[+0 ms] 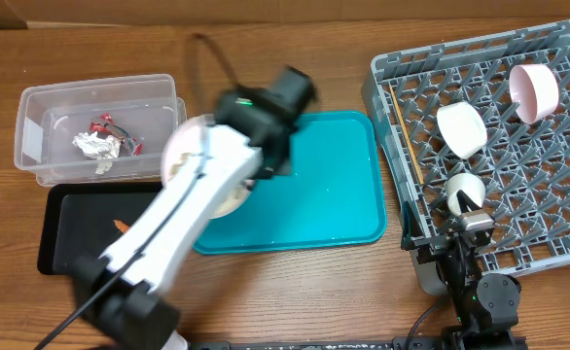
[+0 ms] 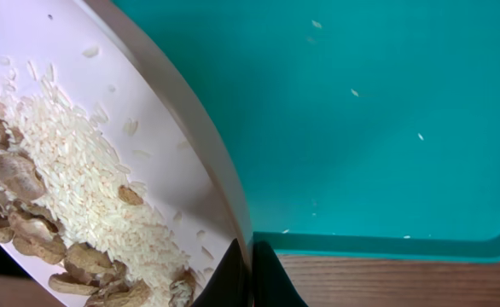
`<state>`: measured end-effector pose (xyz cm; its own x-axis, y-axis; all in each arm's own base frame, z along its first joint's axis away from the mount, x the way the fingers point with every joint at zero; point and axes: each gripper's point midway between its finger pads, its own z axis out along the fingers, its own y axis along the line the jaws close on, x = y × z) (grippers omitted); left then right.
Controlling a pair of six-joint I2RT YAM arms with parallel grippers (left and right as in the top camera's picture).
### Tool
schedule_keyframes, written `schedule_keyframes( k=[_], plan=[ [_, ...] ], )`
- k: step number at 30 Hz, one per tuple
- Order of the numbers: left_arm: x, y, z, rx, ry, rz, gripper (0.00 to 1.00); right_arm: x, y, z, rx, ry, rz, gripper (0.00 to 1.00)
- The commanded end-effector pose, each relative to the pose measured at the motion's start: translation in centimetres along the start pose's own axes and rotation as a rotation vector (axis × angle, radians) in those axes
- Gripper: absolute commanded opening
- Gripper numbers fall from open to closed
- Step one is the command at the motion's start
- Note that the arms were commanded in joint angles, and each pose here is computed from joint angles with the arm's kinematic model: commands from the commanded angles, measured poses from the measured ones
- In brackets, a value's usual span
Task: Sort waste into correct bins and load items into the dishwasher
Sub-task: 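Tip the plate over the black tray to dump the peanut shells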
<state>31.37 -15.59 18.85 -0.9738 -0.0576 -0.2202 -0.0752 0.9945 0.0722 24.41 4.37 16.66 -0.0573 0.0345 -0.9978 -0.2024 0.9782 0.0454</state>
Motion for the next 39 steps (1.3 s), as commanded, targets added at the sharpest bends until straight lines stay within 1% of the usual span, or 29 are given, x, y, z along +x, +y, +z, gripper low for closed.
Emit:
schedule_keyframes(
  k=[1,5,7,9,13,17,20,23,24,27,34,39],
  plan=[
    [-0.8,4.5,-1.3,0.033,0.032,-0.18,0.04,0.1,-0.1,0.0,0.0,-0.006,0.004,1.0],
    [-1.0,9.5,-0.5,0.037,0.098,-0.275,0.04,0.1,-0.1,0.0,0.0,-0.006,0.003,1.0],
    [-1.0,11.1,0.4,0.091,0.137,-0.309,0.05,0.1,-0.1,0.0,0.0,-0.006,0.004,1.0],
    [-1.0,12.1,1.6,0.174,0.157,-0.326,0.05,0.1,-0.1,0.0,0.0,-0.006,0.003,1.0],
    [-1.1,13.9,3.7,0.337,0.128,-0.368,0.04,0.1,-0.1,0.0,0.0,-0.006,0.004,1.0],
    [-1.4,15.9,4.0,0.469,0.013,-0.378,0.04,0.1,-0.1,0.0,0.001,-0.006,0.003,1.0],
    [-1.0,16.4,2.4,0.657,-0.098,-0.369,0.05,0.1,-0.1,0.0,0.0,-0.006,0.003,1.0],
    [-0.1,16.6,1.1,0.778,-0.173,-0.361,0.04,0.1,-0.1,0.0,0.001,-0.006,0.004,1.0],
    [0.7,17.2,0.1,0.849,-0.239,-0.358,0.04,0.1,-0.1,0.0,0.0,-0.006,0.004,1.0],
    [1.9,18.4,-0.9,0.908,-0.325,-0.395,0.04,0.1,-0.1,0.0,0.0,-0.006,0.004,1.0],
    [4.6,21.1,-3.5,0.99,-0.515,-0.499,0.04,0.1,-0.1,0.0,0.001,-0.006,0.004,1.0],
    [4.6,21.4,-5.9,1.056,-0.662,-0.461,0.04,0.1,-0.1,0.0,0.001,-0.006,0.004,1.0]
  ],
)
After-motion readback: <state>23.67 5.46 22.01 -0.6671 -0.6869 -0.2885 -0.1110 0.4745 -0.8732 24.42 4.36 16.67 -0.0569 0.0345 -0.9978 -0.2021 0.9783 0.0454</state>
